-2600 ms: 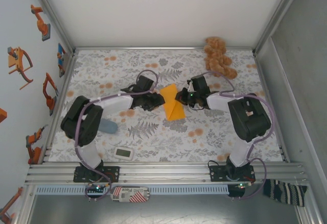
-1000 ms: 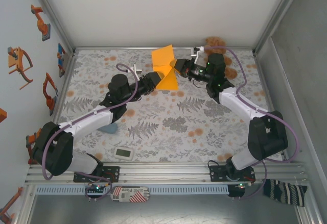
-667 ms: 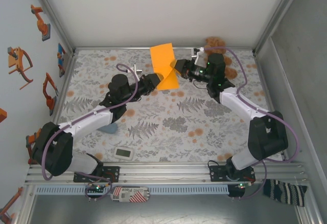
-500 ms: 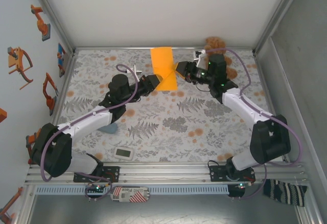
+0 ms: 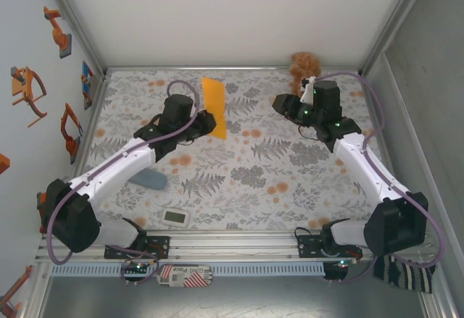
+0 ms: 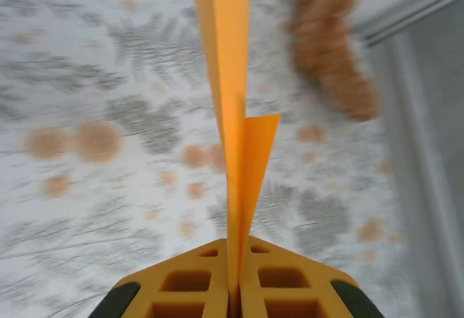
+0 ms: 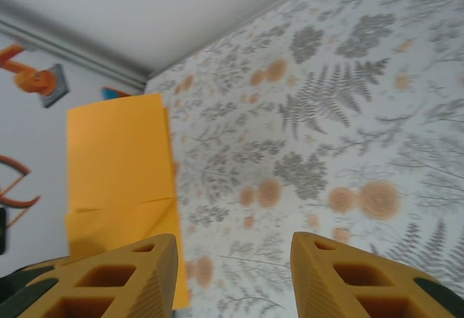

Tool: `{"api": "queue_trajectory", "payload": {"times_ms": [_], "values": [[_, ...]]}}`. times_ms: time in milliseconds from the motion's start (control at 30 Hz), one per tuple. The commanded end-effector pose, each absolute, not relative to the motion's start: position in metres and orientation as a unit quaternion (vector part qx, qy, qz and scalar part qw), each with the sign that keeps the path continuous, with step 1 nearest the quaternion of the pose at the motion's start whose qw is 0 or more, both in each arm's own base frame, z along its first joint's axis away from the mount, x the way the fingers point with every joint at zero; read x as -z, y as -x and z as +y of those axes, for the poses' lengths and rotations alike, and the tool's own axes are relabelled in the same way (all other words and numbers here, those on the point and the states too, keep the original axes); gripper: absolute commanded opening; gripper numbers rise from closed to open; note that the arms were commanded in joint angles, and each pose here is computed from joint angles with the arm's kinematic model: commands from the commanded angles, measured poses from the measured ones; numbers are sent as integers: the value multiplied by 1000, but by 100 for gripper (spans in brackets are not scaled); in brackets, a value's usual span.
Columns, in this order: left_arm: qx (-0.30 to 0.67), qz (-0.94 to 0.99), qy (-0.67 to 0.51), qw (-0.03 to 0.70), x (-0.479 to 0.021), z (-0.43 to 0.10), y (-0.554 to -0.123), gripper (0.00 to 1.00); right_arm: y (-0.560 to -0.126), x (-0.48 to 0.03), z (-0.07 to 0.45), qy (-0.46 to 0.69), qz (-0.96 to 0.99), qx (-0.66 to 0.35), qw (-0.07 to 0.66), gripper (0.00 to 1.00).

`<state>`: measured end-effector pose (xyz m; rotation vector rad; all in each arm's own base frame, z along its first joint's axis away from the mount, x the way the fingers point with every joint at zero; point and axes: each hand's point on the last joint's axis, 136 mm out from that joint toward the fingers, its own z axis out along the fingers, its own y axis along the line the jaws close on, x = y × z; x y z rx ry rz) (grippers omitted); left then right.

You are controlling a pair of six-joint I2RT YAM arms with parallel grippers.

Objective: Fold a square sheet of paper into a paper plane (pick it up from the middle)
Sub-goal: Turn over the paper at the center of the table.

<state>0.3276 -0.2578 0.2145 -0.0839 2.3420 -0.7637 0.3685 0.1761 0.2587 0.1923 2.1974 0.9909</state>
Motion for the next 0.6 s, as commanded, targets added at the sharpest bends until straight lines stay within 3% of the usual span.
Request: {"api": "queue_trajectory", "payload": {"times_ms": [0,200,400,567], "values": [[64,958,-7,279,-167,-199,-313,10,-368,-261,154,-77,865,-316,383,44],[-130,954,-50,265,-159,-175,-325,10,-368,-255,147,-87,870,-297,383,43],[-278,922,-107,246,-146,-185,-340,10,-365,-246,139,-98,877,-275,382,42],[-277,929,-145,199,-107,-220,-344,10,-361,-237,127,-117,881,-252,383,41]]}}
